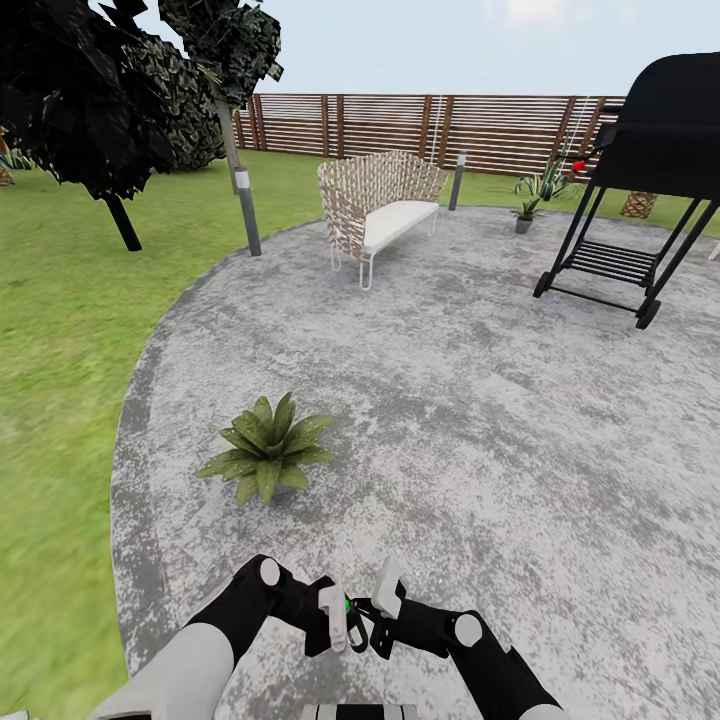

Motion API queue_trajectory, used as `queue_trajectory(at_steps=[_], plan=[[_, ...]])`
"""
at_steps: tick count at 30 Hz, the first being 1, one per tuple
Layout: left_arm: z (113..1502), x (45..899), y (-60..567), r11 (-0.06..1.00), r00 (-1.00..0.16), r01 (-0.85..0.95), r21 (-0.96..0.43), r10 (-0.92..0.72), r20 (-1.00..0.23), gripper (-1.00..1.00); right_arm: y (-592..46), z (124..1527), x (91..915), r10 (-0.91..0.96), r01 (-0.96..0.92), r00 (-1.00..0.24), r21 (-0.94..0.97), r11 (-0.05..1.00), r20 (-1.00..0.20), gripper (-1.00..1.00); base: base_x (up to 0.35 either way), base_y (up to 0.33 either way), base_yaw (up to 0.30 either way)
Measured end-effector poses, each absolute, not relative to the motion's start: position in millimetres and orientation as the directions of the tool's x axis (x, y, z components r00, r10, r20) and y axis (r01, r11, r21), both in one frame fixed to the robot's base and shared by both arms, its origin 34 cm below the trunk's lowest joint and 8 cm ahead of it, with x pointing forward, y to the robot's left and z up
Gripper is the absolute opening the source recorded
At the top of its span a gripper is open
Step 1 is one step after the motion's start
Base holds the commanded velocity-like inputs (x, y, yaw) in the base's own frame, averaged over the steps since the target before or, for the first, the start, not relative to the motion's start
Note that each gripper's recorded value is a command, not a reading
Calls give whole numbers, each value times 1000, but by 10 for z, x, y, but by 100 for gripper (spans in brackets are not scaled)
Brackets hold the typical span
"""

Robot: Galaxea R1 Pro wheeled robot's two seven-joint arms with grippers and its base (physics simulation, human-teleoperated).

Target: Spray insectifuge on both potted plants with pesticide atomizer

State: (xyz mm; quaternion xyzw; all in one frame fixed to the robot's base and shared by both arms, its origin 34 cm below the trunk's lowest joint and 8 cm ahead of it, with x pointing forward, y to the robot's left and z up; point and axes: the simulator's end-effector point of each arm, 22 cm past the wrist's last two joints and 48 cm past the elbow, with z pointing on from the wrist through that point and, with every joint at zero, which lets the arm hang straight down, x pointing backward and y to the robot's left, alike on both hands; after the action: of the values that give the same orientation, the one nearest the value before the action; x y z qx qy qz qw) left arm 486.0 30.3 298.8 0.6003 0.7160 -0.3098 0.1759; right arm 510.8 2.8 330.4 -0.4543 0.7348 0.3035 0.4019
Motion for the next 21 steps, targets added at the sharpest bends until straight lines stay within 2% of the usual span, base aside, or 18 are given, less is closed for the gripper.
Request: queue_trajectory(at_steps=[21], plan=[[3028, 4884, 240, 110, -246, 964, -243, 723, -646, -100, 20, 3313, 5131, -417, -907, -270, 84, 413, -868, -100, 0, 0, 0]])
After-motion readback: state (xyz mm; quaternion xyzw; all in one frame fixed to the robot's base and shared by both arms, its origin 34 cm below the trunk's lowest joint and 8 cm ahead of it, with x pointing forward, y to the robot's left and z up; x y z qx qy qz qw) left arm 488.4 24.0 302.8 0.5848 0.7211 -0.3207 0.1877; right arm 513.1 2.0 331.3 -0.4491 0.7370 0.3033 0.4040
